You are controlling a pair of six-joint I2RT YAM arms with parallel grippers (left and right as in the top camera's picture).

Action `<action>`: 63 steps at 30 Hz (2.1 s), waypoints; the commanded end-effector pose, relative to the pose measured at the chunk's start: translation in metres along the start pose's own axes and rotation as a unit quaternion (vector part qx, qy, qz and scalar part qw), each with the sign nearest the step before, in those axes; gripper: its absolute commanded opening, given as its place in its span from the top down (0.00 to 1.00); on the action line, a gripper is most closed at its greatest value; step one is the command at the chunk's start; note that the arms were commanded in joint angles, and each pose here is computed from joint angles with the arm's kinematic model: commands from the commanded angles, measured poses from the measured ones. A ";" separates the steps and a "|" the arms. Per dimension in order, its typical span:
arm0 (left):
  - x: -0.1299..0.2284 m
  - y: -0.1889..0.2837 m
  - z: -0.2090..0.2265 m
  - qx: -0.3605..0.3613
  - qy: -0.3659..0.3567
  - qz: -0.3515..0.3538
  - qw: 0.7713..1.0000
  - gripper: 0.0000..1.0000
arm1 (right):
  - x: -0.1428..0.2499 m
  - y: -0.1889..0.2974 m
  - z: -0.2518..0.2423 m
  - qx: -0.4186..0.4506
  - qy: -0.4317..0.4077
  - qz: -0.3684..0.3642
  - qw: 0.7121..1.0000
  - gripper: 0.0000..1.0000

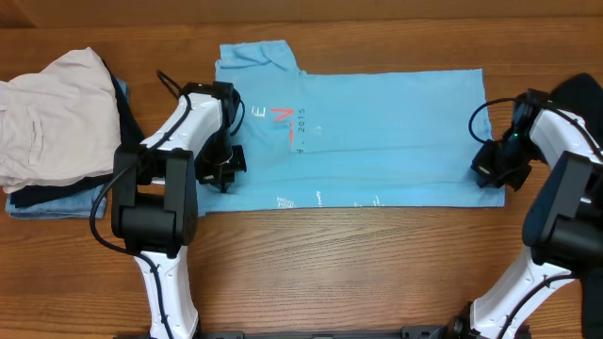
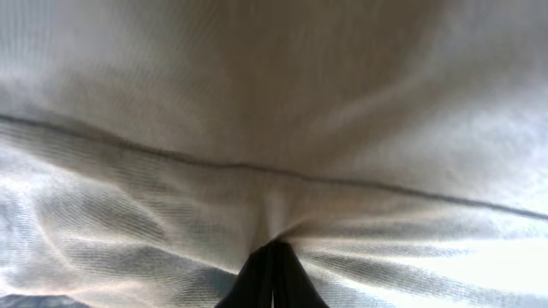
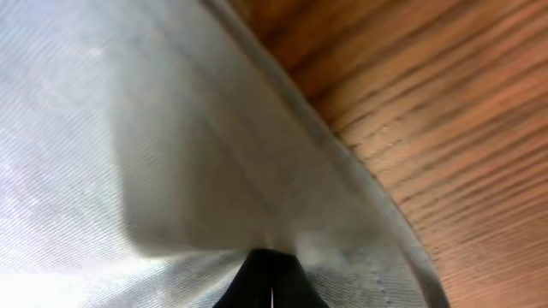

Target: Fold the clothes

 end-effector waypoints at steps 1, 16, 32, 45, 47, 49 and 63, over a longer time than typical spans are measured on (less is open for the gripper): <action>0.032 -0.036 0.012 -0.043 0.019 0.092 0.995 0.96 | 0.002 -0.012 -0.031 0.055 -0.022 0.009 0.998 0.96; -0.012 0.150 -0.007 0.042 -0.007 -0.171 0.984 0.67 | -0.028 0.116 0.038 -0.118 0.003 -0.035 0.992 0.62; -0.173 0.211 -0.006 0.082 -0.036 -0.395 0.914 0.12 | -0.110 0.189 0.168 -0.164 0.214 -0.333 0.904 0.20; -0.254 0.148 0.010 0.143 -0.027 -0.415 0.898 0.31 | -0.157 0.084 0.192 -0.142 0.242 -0.312 0.908 0.22; -0.260 0.141 0.002 0.141 -0.038 -0.420 0.896 0.31 | -0.158 0.084 0.192 -0.142 0.242 -0.314 0.907 0.22; -0.268 0.125 -0.003 0.138 -0.042 -0.415 0.898 0.31 | -0.159 0.086 0.194 -0.144 0.242 -0.318 0.905 0.22; -0.277 0.081 -0.017 0.058 -0.115 -0.401 0.907 0.52 | -0.160 0.085 0.194 -0.145 0.242 -0.319 0.905 0.21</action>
Point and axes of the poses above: each gripper's point midway between its finger pads, its own y axis back along the fingers, its own z axis along the line the jaws close on, x = y × z, the point moved 1 cm from there along y, back along the fingers, and after that the axes turned 6 degrees about -y, right-handed, at the moved point
